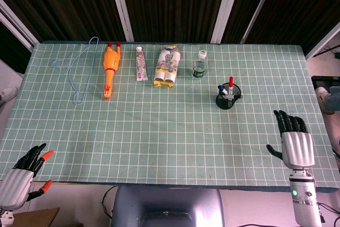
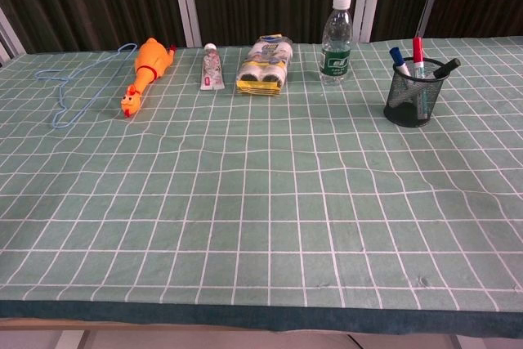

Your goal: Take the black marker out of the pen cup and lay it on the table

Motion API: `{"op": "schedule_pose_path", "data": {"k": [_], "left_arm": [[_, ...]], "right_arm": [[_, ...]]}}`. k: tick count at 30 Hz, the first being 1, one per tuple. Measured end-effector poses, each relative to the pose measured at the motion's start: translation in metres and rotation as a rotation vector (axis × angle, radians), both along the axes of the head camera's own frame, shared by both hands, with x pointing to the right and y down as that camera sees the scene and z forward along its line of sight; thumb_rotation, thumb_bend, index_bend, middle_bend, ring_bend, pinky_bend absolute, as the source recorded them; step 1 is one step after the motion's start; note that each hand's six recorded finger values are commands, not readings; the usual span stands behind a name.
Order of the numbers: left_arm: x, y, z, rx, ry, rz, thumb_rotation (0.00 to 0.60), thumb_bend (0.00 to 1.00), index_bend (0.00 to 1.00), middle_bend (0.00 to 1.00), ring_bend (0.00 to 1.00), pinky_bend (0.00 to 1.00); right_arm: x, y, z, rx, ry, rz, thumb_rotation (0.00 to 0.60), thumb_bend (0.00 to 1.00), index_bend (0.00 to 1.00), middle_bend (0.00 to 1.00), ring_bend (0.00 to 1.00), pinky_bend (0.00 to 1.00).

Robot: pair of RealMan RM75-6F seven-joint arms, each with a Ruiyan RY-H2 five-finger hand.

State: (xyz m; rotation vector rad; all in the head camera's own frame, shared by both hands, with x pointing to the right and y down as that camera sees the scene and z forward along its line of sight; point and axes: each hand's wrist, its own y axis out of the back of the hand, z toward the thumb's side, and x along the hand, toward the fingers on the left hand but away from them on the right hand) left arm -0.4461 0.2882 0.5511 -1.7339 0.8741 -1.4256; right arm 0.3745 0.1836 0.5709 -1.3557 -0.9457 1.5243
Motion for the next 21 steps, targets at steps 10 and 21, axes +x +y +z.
{"op": "schedule_pose_path", "data": {"k": [10,21], "left_arm": [[0.001,0.0,0.001,-0.007,0.001,0.005,0.6,0.25,0.18,0.02,0.0,0.23],[0.002,-0.001,0.004,-0.017,0.001,0.014,0.6,0.25,0.18,0.02,0.0,0.23]], "right_arm": [[0.002,-0.021,0.002,0.034,-0.031,0.011,0.6,0.26,0.26,0.27,0.32,0.42],[-0.007,-0.111,0.023,0.126,0.047,-0.044,0.6,0.32,0.5,0.75,0.87,0.96]]}}
